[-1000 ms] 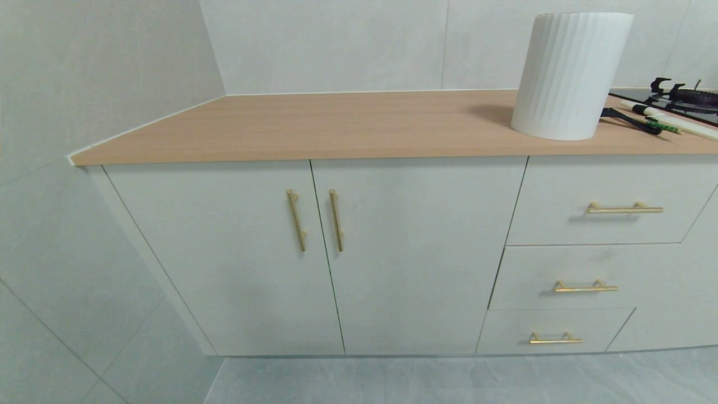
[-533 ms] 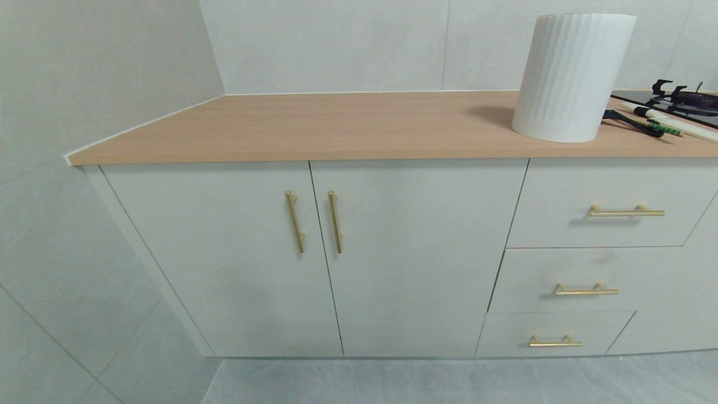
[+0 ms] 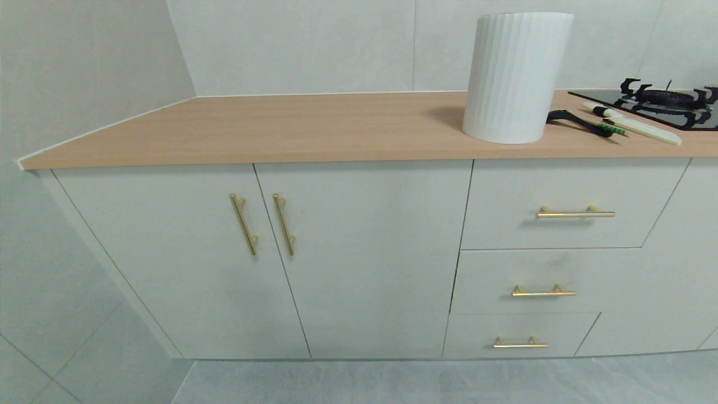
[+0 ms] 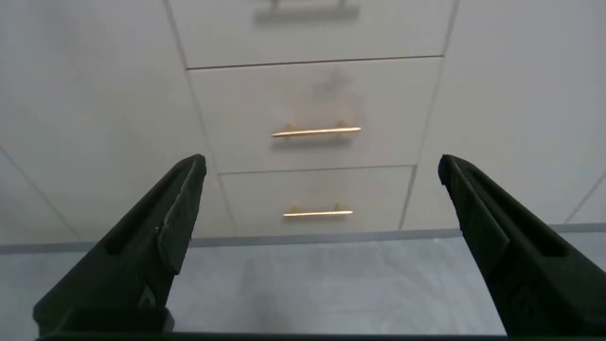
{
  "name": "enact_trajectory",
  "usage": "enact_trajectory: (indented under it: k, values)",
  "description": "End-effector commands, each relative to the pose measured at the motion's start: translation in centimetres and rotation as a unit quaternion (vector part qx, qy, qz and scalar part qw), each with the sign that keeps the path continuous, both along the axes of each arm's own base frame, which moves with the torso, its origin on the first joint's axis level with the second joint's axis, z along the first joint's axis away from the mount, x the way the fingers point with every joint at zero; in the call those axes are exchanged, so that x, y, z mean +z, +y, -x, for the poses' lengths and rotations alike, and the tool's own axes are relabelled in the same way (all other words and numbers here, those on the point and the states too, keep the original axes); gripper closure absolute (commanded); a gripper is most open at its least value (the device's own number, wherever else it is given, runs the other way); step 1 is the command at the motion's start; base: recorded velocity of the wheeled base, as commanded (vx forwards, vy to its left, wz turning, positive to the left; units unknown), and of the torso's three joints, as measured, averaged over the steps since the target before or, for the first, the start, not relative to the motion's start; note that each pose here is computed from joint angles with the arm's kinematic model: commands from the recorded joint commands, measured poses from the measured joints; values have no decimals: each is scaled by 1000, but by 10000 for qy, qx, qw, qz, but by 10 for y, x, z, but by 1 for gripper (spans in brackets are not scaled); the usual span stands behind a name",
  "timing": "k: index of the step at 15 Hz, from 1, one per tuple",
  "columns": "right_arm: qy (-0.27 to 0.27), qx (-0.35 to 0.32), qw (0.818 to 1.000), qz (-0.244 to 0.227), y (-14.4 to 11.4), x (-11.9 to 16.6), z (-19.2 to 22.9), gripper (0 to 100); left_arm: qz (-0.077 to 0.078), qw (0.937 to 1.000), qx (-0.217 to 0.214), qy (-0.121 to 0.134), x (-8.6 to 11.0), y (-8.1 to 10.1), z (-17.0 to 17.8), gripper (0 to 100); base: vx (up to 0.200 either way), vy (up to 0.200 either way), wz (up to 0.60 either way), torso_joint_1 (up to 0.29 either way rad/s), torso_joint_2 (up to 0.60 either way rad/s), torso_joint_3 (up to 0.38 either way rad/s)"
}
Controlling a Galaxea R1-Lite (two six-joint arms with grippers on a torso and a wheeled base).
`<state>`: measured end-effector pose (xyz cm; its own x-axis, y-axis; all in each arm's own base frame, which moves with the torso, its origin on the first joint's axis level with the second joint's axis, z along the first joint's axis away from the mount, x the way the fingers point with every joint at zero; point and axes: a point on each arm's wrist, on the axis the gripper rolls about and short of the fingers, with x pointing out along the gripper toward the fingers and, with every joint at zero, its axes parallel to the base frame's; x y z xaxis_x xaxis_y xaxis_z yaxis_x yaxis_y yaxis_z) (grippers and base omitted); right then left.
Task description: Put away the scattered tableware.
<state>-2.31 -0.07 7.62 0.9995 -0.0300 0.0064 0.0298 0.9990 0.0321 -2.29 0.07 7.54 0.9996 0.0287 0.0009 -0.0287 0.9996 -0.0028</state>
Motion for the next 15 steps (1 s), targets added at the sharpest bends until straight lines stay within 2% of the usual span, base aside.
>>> enact_trajectory:
  k: [1,8,15]
  values:
    - [9,4,10000,-1,0,0,0,0,2,10000,2,4,0,0,0,0,0,-200,0,2,2,7]
    - [9,4,10000,-1,0,0,0,0,2,10000,2,4,0,0,0,0,0,-200,0,4,2,4]
    - [1,4,10000,-9,0,0,0,0,2,10000,2,4,0,0,0,0,0,0,0,0,0,0]
